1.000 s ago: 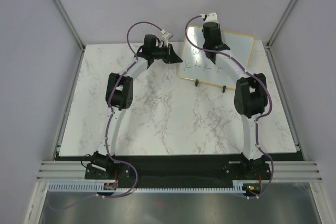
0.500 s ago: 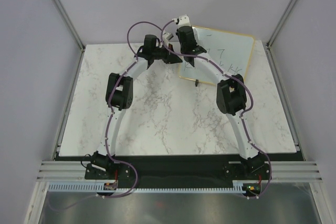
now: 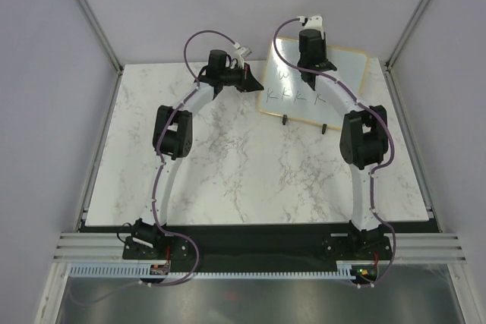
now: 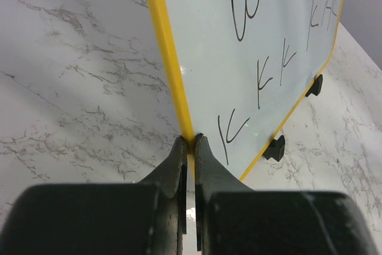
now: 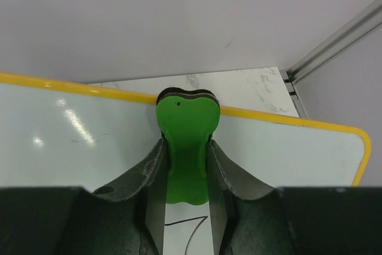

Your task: Erase the whiteboard

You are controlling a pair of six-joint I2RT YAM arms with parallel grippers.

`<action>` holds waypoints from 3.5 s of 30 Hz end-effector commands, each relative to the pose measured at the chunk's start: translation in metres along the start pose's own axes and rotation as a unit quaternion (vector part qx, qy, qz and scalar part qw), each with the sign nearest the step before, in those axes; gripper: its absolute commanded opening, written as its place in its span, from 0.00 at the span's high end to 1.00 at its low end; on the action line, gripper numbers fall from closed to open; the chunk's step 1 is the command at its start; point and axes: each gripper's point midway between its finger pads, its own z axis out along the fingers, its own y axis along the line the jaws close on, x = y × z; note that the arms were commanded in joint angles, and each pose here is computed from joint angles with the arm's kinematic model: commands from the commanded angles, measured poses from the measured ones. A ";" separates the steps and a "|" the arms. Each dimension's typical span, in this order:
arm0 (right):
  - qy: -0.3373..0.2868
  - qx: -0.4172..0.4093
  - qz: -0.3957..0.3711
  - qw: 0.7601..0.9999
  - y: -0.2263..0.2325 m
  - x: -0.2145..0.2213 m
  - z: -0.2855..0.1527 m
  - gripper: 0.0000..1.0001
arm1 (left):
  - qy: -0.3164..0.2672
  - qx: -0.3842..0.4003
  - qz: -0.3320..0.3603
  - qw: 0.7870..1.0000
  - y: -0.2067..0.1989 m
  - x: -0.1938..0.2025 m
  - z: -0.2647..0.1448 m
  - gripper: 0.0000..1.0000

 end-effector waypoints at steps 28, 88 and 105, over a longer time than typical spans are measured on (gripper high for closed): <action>-0.012 0.008 0.024 1.000 0.031 -0.016 0.007 1.00 | -0.007 -0.020 0.071 0.997 -0.007 -0.023 -0.006 0.98; -0.036 -0.131 -0.019 0.991 0.099 -0.028 0.016 1.00 | -0.003 -0.020 0.088 0.996 -0.017 -0.028 -0.006 0.98; 0.025 -0.088 -0.018 0.996 0.086 0.052 -0.045 1.00 | 0.001 -0.021 0.097 0.995 -0.019 -0.027 -0.009 0.98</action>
